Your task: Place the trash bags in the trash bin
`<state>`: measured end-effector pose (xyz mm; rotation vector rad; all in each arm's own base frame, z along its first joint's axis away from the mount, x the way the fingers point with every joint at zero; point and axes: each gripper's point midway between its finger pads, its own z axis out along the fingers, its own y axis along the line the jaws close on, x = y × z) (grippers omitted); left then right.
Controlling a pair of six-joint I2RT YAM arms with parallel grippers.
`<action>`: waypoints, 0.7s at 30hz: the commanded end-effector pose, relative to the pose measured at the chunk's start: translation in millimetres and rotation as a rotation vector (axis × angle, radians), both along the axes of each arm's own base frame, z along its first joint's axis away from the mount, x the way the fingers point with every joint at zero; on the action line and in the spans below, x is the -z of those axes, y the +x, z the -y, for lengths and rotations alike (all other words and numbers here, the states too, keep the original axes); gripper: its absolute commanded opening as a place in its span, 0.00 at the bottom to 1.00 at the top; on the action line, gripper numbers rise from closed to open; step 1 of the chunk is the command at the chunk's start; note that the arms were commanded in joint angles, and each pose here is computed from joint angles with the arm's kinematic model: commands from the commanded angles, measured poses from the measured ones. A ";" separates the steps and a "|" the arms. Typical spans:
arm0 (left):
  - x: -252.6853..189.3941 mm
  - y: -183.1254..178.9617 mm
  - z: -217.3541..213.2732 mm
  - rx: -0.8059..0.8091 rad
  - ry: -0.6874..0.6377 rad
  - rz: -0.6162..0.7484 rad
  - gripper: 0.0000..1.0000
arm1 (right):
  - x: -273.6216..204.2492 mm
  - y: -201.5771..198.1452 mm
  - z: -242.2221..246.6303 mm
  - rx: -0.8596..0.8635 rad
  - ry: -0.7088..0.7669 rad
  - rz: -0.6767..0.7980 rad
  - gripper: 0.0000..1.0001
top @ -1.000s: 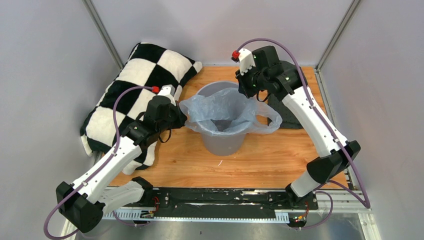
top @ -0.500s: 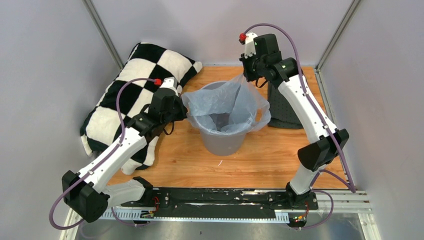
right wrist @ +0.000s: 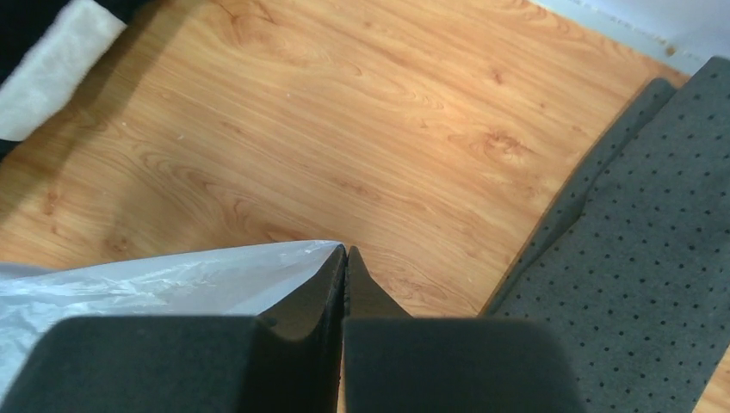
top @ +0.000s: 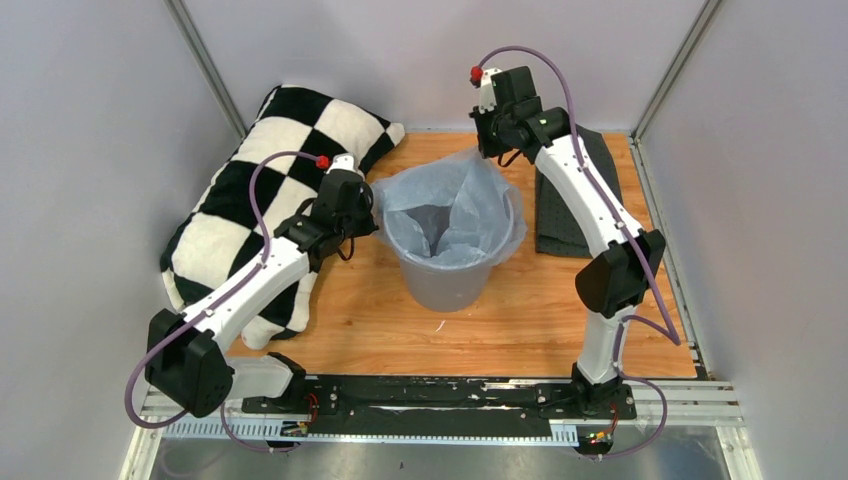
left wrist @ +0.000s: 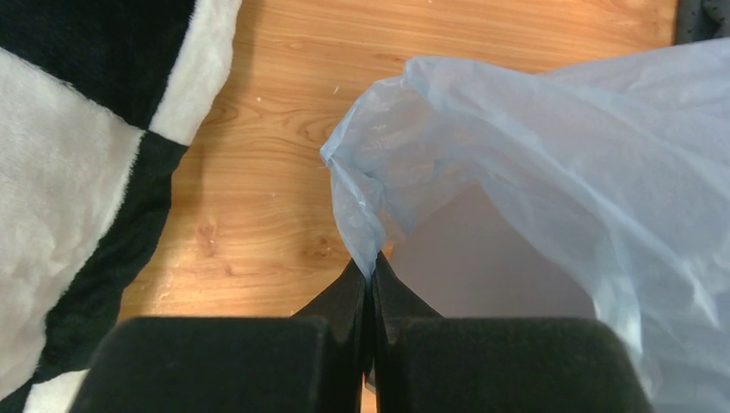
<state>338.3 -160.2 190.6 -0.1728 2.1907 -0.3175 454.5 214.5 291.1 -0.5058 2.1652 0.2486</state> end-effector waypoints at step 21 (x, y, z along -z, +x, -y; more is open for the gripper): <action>42.7 -35.3 16.4 0.095 -0.136 -0.089 0.00 | -26.3 -26.0 46.0 0.156 0.060 -0.042 0.62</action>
